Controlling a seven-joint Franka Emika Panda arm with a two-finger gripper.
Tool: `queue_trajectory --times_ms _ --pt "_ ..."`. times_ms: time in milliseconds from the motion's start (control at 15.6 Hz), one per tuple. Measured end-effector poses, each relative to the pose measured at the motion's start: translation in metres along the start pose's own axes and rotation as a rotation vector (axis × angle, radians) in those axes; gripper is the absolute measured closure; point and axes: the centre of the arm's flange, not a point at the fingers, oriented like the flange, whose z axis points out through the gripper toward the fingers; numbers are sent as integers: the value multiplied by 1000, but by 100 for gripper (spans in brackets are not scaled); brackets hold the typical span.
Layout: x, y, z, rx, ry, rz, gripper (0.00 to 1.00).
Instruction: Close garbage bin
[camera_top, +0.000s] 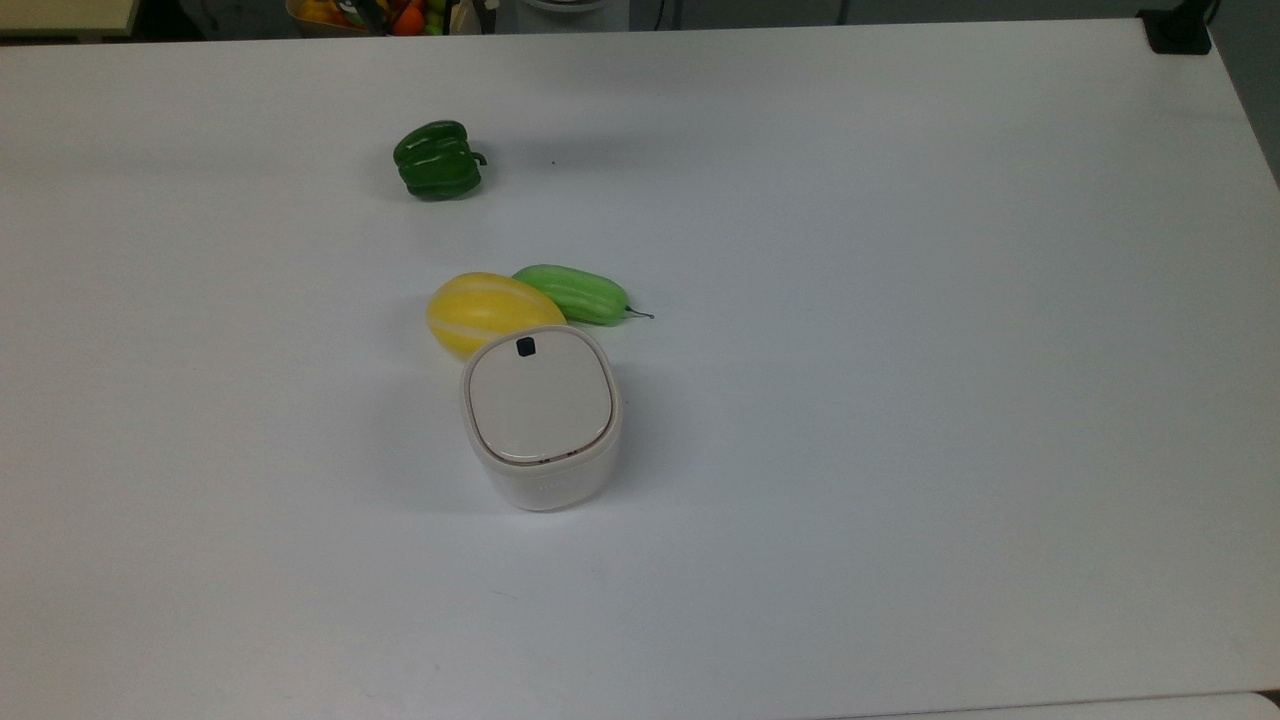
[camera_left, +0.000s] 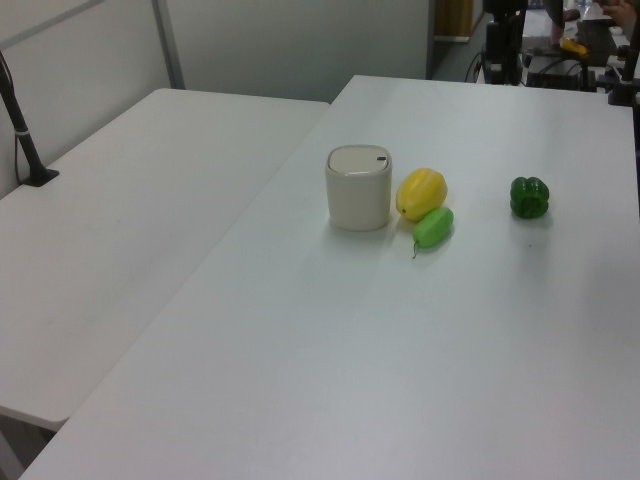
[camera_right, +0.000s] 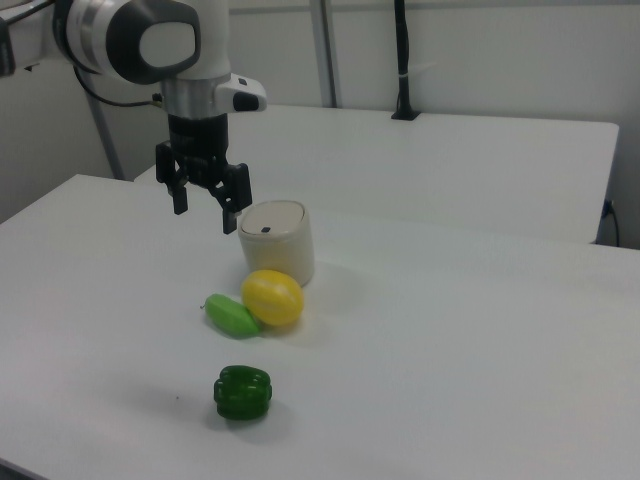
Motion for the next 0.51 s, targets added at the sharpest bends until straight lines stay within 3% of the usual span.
queue_trajectory --times_ms 512 --pt "-12 7 -13 -10 22 13 0"
